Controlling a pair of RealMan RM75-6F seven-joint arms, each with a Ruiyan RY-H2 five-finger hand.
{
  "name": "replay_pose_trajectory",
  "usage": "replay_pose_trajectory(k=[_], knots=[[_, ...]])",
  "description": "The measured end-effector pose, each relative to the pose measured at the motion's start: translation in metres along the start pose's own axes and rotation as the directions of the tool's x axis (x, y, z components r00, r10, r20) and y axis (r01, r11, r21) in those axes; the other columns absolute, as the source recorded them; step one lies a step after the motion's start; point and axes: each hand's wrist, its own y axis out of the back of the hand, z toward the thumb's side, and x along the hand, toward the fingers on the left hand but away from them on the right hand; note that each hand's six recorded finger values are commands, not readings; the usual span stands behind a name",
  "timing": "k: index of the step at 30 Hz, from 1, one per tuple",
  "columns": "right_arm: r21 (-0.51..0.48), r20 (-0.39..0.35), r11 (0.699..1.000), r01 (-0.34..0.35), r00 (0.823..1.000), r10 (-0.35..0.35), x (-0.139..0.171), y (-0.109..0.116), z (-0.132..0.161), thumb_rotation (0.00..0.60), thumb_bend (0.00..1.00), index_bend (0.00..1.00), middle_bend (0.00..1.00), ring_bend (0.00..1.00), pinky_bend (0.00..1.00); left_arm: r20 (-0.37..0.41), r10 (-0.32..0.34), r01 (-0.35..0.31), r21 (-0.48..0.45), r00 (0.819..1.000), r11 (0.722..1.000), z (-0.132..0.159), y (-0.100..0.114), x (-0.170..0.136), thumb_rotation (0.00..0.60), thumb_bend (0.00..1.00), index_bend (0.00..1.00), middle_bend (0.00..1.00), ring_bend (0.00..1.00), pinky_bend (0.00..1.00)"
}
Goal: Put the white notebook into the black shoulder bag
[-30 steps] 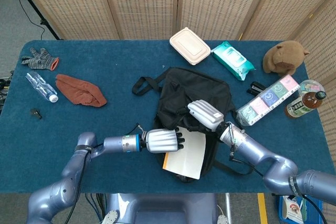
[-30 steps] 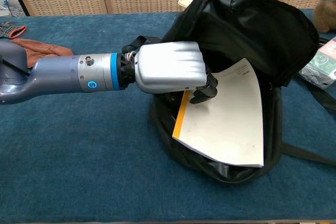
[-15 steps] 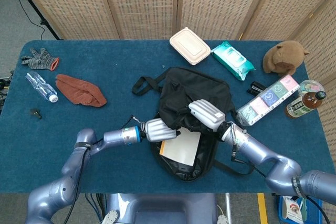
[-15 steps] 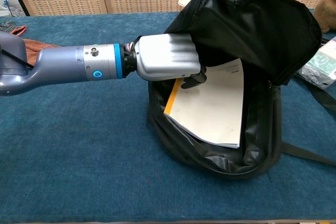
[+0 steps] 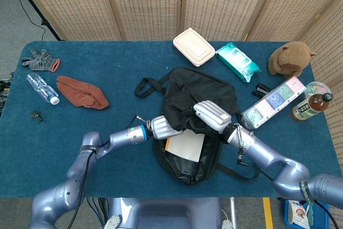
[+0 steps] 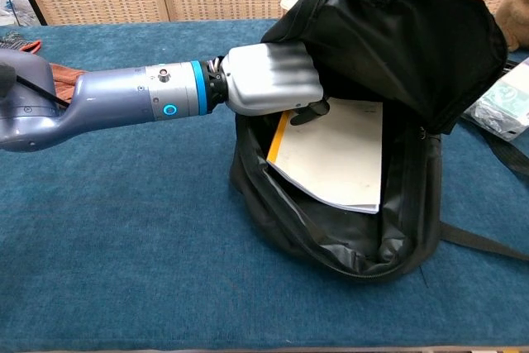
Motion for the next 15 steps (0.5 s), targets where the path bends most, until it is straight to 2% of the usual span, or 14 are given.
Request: replay_pose_trajectory(k=[3, 6, 9, 15], knots=[[0.005, 0.003, 1.000, 0.002, 1.000, -0.002, 0.000, 0.000, -0.001, 0.600, 0.79, 0.59, 0.60, 0.50, 0.74, 0.001, 0.002, -0.002, -0.010, 1.000, 1.000, 0.000, 0.000, -0.002, 0.600, 0.30, 0.34, 0.34, 0.44, 0.72], [0.013, 0.008, 1.000, 0.006, 1.000, -0.006, -0.001, 0.000, -0.004, 0.600, 0.79, 0.59, 0.60, 0.50, 0.74, 0.005, 0.007, -0.007, -0.029, 1.000, 1.000, 0.000, 0.000, -0.005, 0.600, 0.12, 0.24, 0.32, 0.43, 0.72], [0.019, 0.016, 1.000, 0.011, 1.000, -0.011, -0.003, 0.001, -0.007, 0.600, 0.79, 0.59, 0.60, 0.50, 0.74, 0.007, 0.023, -0.023, -0.055, 1.000, 0.998, 0.000, 0.002, -0.010, 0.600, 0.01, 0.23, 0.31, 0.42, 0.72], [0.038, 0.045, 0.999, 0.026, 0.999, -0.028, -0.010, 0.003, -0.018, 0.600, 0.79, 0.59, 0.60, 0.50, 0.74, 0.017, 0.065, -0.062, -0.124, 0.998, 0.990, 0.003, 0.006, -0.024, 0.600, 0.00, 0.23, 0.31, 0.42, 0.72]])
